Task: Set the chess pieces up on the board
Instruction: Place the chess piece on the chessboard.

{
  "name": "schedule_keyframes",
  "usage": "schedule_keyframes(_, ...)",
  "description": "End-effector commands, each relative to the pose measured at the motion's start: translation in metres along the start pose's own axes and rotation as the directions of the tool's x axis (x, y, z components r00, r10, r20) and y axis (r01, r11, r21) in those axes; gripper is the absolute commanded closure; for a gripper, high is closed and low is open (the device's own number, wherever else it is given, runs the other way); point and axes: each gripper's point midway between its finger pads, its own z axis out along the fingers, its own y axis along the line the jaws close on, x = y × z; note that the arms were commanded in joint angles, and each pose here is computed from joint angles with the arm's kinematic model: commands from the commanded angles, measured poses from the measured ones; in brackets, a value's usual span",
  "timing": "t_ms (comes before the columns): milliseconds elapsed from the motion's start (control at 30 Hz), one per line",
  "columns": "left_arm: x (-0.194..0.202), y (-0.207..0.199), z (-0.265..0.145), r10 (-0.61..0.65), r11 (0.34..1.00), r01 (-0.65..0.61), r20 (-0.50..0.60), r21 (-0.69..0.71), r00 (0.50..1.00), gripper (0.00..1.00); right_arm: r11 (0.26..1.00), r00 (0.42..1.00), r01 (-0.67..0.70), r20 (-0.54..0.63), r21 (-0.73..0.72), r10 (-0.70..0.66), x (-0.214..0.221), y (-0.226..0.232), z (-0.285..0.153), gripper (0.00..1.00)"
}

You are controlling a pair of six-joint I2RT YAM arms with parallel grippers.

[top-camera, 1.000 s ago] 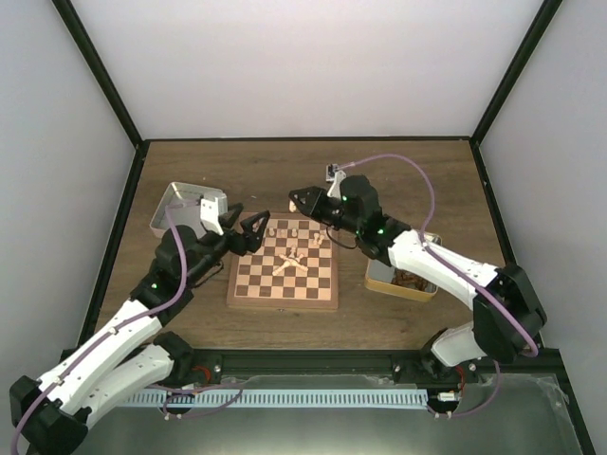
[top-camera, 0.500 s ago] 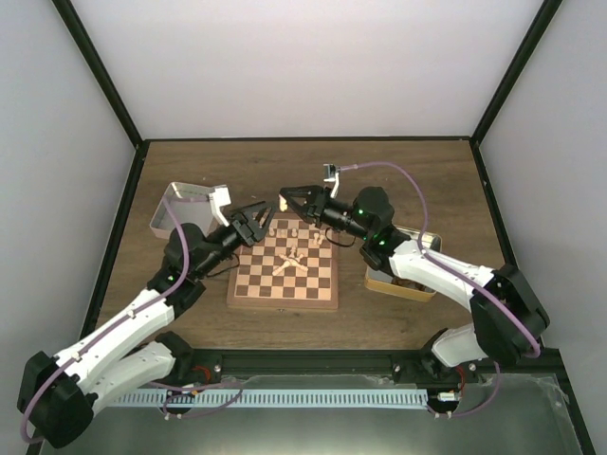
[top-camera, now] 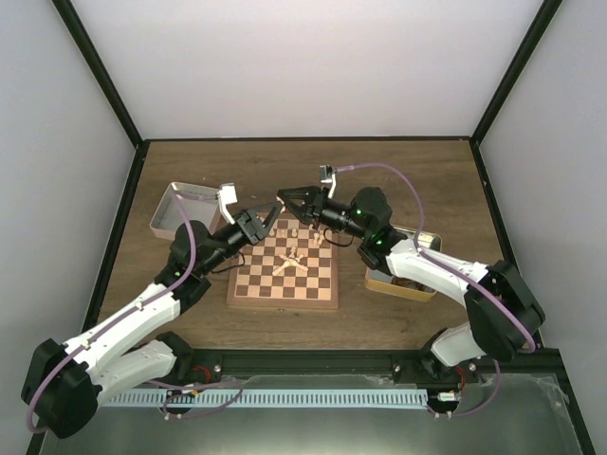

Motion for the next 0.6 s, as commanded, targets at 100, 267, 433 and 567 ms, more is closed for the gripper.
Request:
schedule_keyframes(100, 0.006, -0.002, 0.004, -0.019, 1.0, 0.02, -0.034, 0.023, 0.999, 0.72, 0.999, 0.999, 0.04, 0.014, -0.009, -0.04, -0.005, 0.007, 0.001, 0.81)
schedule_keyframes(267, 0.018, -0.006, 0.009, -0.082, 0.994, 0.089, -0.106, 0.062, 0.991, 0.71, 0.998, 0.998, 0.059, 0.023, 0.002, -0.059, -0.006, 0.005, 0.001, 0.81)
schedule_keyframes(433, 0.013, -0.008, 0.005, -0.064, 0.995, 0.069, -0.072, 0.067, 0.995, 0.79, 0.998, 0.998, 0.062, 0.024, 0.006, -0.062, -0.006, 0.005, 0.0, 0.81)
schedule_keyframes(567, 0.009, -0.007, 0.003, -0.048, 0.997, 0.05, -0.052, 0.054, 0.997, 0.91, 0.998, 0.997, 0.062, 0.034, 0.018, -0.063, -0.006, 0.002, -0.003, 0.81)
